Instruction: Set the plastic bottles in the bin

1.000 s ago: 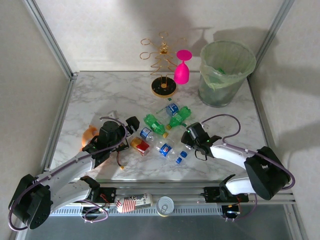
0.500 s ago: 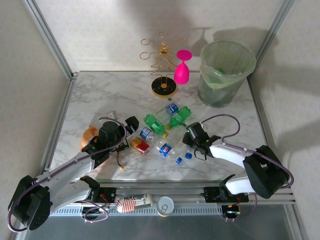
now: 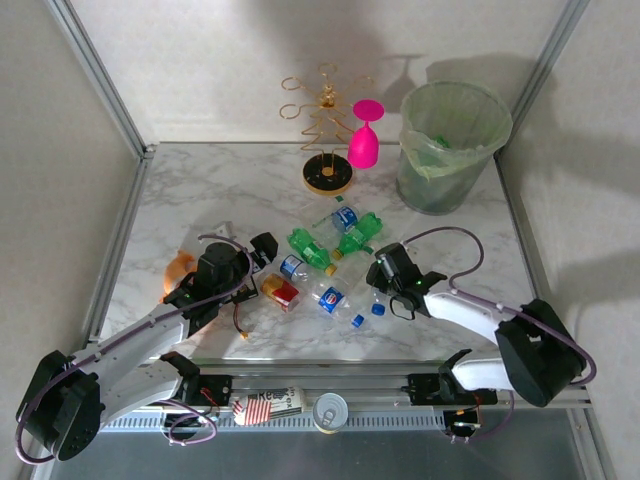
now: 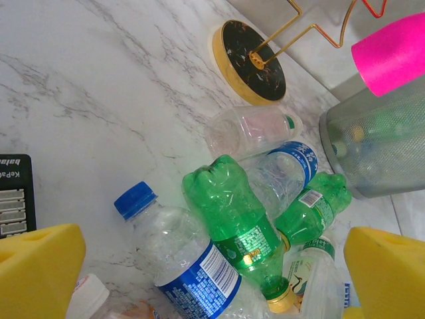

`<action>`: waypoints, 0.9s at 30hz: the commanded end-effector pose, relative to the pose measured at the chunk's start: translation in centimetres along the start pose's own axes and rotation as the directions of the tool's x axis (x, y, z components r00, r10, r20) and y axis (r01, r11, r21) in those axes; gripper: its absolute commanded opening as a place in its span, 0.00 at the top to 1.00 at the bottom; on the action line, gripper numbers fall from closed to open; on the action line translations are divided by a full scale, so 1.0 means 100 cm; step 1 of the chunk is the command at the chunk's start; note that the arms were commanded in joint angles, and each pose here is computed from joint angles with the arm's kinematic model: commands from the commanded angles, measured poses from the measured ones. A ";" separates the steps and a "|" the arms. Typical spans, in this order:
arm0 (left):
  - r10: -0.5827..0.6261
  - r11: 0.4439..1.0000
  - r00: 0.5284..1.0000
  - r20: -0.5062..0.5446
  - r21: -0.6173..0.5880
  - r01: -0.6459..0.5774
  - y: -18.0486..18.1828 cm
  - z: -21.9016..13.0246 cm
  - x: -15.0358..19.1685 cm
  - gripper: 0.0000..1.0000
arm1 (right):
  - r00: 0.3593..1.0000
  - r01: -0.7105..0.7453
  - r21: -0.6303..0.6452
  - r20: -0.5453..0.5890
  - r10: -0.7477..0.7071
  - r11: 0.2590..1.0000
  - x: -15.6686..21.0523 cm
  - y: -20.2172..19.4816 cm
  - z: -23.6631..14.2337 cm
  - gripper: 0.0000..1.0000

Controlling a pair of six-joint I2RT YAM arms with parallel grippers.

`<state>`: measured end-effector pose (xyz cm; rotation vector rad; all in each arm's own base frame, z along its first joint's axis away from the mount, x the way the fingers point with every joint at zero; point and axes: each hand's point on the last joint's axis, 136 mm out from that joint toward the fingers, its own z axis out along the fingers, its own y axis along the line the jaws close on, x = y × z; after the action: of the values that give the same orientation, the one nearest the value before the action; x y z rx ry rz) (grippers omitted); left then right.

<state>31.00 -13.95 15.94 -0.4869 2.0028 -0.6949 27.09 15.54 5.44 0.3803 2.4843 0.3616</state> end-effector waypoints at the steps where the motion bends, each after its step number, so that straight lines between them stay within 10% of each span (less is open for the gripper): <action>1: 0.002 1.000 1.000 0.016 -0.024 -0.002 0.007 0.001 -0.001 0.00 | 0.995 0.057 -0.070 0.087 -0.051 0.996 -0.026 0.021 -0.023 0.51; 27: -0.018 1.000 1.000 0.010 -0.019 0.018 0.012 -0.002 0.004 0.00 | 0.660 0.256 -0.116 0.746 -0.086 0.960 -0.334 0.105 -0.209 0.52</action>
<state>30.64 -13.69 14.35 -0.4999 2.0314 -0.6772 41.53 11.11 38.48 0.1548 1.7473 0.3149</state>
